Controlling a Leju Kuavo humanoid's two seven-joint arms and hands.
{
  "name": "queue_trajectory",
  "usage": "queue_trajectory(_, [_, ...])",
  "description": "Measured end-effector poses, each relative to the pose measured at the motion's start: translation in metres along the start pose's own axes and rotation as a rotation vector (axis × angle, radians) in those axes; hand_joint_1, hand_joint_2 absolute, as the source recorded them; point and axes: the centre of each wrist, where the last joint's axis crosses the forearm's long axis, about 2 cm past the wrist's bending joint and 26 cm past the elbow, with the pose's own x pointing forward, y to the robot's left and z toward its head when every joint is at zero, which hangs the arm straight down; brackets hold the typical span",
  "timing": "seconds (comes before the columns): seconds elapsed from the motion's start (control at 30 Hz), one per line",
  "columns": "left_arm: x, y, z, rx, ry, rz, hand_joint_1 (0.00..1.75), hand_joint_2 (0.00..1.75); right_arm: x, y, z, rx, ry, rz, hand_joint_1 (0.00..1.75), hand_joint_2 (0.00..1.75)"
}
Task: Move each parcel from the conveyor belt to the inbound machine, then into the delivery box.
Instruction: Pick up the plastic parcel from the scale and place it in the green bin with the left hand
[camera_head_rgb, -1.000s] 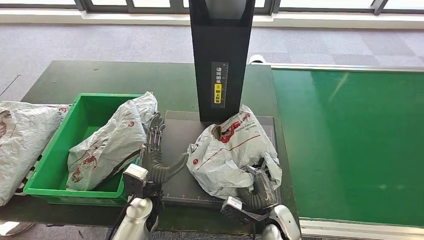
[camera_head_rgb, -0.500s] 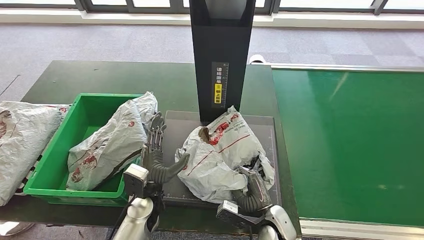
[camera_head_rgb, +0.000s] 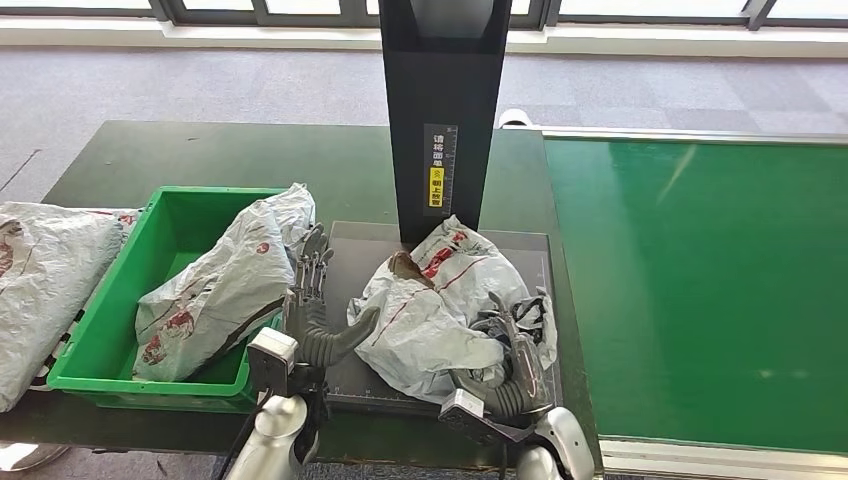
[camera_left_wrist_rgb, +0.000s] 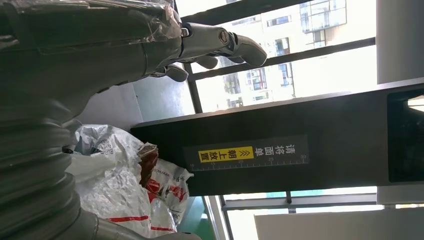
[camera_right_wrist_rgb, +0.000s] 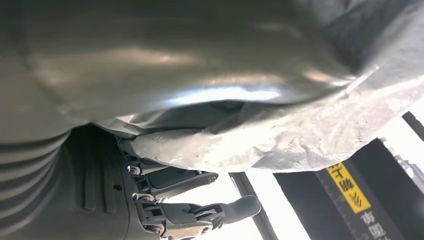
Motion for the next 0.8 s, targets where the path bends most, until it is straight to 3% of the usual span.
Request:
queue_trajectory(0.13, [0.0, 0.0, 0.0, 0.003, 0.0, -0.003, 0.0, 1.75, 0.001, -0.003, -0.002, -0.067, -0.013, -0.009, 0.0, 0.0])
queue_trajectory(0.53, [0.0, 0.0, 0.0, 0.015, 0.0, -0.012, 0.0, 1.75, 0.009, -0.035, -0.007, -0.461, 0.027, -0.156, 0.0, 0.0])
queue_trajectory(0.67, [0.0, 0.0, 0.0, 0.016, 0.0, -0.013, 0.0, 1.75, 0.011, -0.05, -0.005, -0.559, 0.018, -0.167, 0.0, 1.75])
queue_trajectory(0.8, [0.0, 0.0, 0.0, 0.01, 0.0, -0.026, 0.0, 1.75, 0.018, -0.062, -0.002, -0.636, -0.015, -0.053, 0.0, 1.75])
